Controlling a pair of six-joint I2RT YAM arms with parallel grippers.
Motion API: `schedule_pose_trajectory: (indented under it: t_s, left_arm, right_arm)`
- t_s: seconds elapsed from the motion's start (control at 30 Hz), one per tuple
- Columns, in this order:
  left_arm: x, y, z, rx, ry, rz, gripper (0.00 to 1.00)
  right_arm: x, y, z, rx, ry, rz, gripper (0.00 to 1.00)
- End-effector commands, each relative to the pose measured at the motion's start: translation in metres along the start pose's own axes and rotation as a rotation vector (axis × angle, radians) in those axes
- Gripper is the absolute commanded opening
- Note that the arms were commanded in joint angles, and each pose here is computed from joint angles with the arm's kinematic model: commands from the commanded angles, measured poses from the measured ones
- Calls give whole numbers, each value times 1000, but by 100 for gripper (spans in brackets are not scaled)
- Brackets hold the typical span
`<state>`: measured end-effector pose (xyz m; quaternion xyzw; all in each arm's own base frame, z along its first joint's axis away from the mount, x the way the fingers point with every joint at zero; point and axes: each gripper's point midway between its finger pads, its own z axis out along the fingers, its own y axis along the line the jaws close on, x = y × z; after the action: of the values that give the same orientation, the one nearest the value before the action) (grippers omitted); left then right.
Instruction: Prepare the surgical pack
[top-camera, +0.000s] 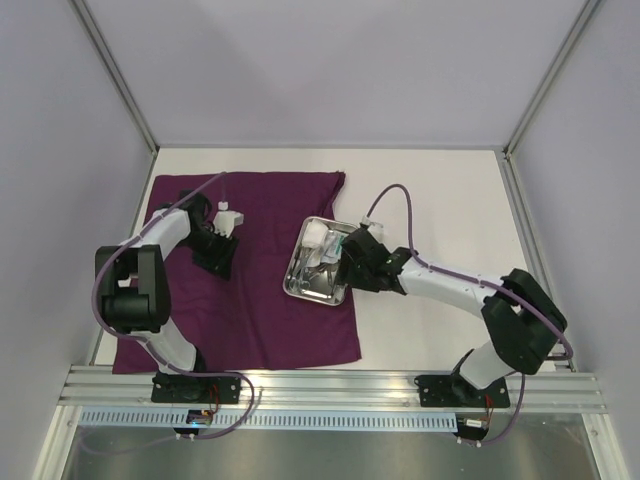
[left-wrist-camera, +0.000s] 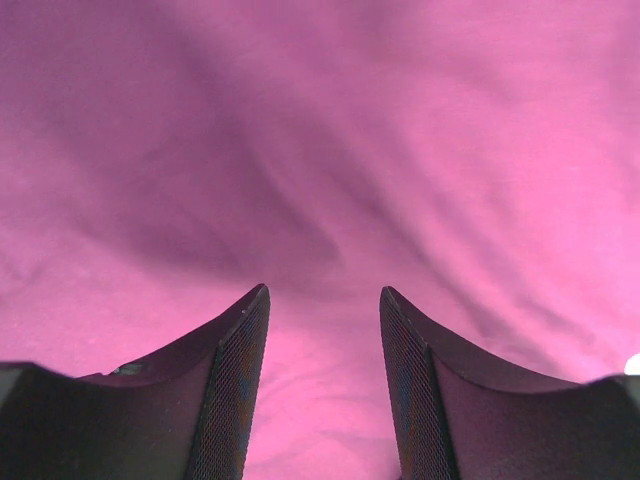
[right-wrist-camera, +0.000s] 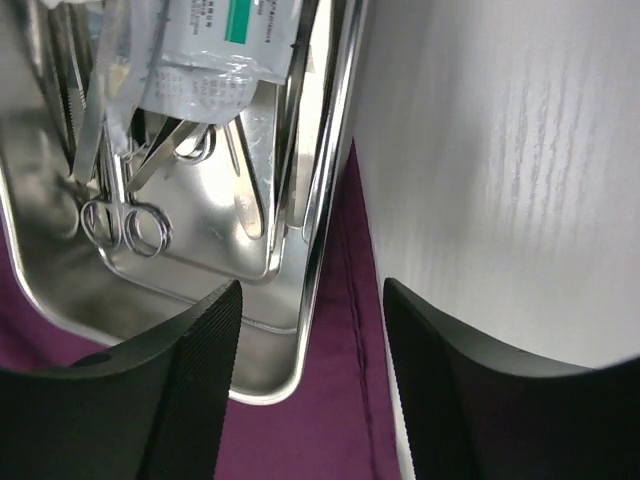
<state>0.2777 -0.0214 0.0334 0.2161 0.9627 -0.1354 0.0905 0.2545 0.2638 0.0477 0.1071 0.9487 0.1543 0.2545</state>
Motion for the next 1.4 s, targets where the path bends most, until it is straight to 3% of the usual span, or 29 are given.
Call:
schedule_pose_trajectory:
  t_s: [0.0,0.13,0.37,0.4,0.53,0.77,0.87,0.9,0.97,1.3,1.37]
  left_arm:
    - [-25,-22,-27,22,-82,94,57]
    - [-33,-56,-32,75,-82,203,57]
    - [-41,-85,-33,126,-41,268,58]
    - [-43,-86,-32,125,-41,272,58]
    - [-43,-96,-30,143,-29,288,58]
    - [-43,-111,-18,173,5,312,58]
    - [-42,-119,-11,177,28,330,58]
    - [-42,-122,-9,180,35,340,57]
    - [-42,-124,-7,182,42,345,57]
    - [-45,-123,-7,184,47,349,57]
    - [-44,-121,-7,169,50,350,57]
  right_arm:
    - [-38,17,-40,-93,-65,-206,62]
    - [-80,44,-67,-264,-57,-481,66]
    - [-166,56,-20,-196,-132,-838,57]
    - [-158,47,5,-183,-42,-853,53]
    - [-160,44,47,-152,52,-969,51]
    - [-170,49,76,-141,55,-991,50]
    - [-165,50,82,-160,66,-992,38]
    - [-165,49,84,-160,65,-995,28]
    - [-162,46,90,-156,71,-1002,23]
    - [-148,38,104,-171,121,-1019,27]
    - [-145,35,104,-167,131,-1011,22]
